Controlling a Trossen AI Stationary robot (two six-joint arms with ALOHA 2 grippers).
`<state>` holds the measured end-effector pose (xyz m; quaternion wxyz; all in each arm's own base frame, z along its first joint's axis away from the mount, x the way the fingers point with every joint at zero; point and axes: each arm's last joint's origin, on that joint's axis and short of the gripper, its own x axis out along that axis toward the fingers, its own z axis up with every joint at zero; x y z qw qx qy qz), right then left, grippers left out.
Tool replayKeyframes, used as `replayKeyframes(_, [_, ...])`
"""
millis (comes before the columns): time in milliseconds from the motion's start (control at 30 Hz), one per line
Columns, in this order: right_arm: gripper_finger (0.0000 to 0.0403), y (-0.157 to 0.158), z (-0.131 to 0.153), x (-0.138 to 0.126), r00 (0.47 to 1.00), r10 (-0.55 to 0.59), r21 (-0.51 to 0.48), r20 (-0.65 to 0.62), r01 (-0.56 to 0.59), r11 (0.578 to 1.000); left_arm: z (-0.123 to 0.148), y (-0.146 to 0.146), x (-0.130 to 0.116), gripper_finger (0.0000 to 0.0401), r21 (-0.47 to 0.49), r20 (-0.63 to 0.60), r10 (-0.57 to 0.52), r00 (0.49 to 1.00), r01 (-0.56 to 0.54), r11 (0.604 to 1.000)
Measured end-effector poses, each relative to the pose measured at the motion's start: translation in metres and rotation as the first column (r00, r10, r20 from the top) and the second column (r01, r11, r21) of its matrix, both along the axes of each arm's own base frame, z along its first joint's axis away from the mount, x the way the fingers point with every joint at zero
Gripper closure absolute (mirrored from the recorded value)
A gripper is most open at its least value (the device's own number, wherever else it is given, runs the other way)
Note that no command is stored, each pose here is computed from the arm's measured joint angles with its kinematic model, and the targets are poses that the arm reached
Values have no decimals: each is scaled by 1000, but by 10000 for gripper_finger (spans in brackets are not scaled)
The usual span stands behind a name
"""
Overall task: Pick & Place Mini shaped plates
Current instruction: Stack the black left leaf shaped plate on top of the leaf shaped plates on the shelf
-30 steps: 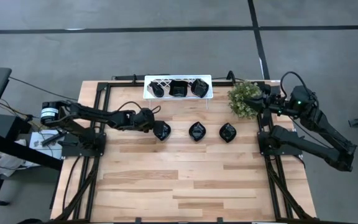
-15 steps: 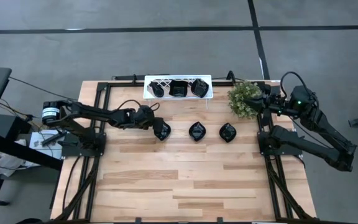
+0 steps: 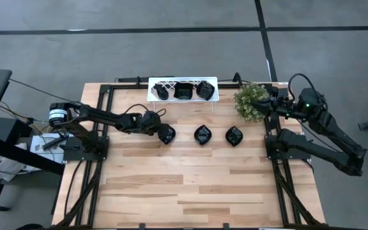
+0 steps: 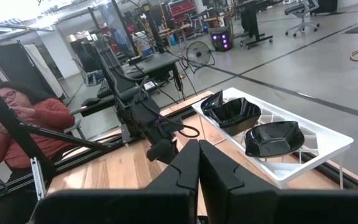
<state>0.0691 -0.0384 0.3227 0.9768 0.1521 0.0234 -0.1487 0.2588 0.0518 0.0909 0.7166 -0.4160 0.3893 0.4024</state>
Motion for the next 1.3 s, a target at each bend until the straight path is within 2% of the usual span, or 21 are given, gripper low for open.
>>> replayKeyframes(433, [400, 0, 0, 0, 1000, 0, 0, 1, 0, 1000, -5, 0, 1, 210, -17, 0, 33, 999, -33, 999])
replayKeyframes(600, [400, 0, 0, 0, 1000, -1, 7, 3, 1, 1000, -5, 0, 1, 253, -28, 4, 40, 999, -40, 999])
replayKeyframes(1000, [400, 0, 0, 0, 1000, -1, 7, 4, 1, 1000, -4, 0, 2, 385, -39, 13, 46, 999, -45, 998])
replayKeyframes(1300, [400, 0, 0, 0, 1000, -2, 7, 4, 2, 1000, 8, -10, 4, 396, -48, 66, 2, 998, 1, 999])
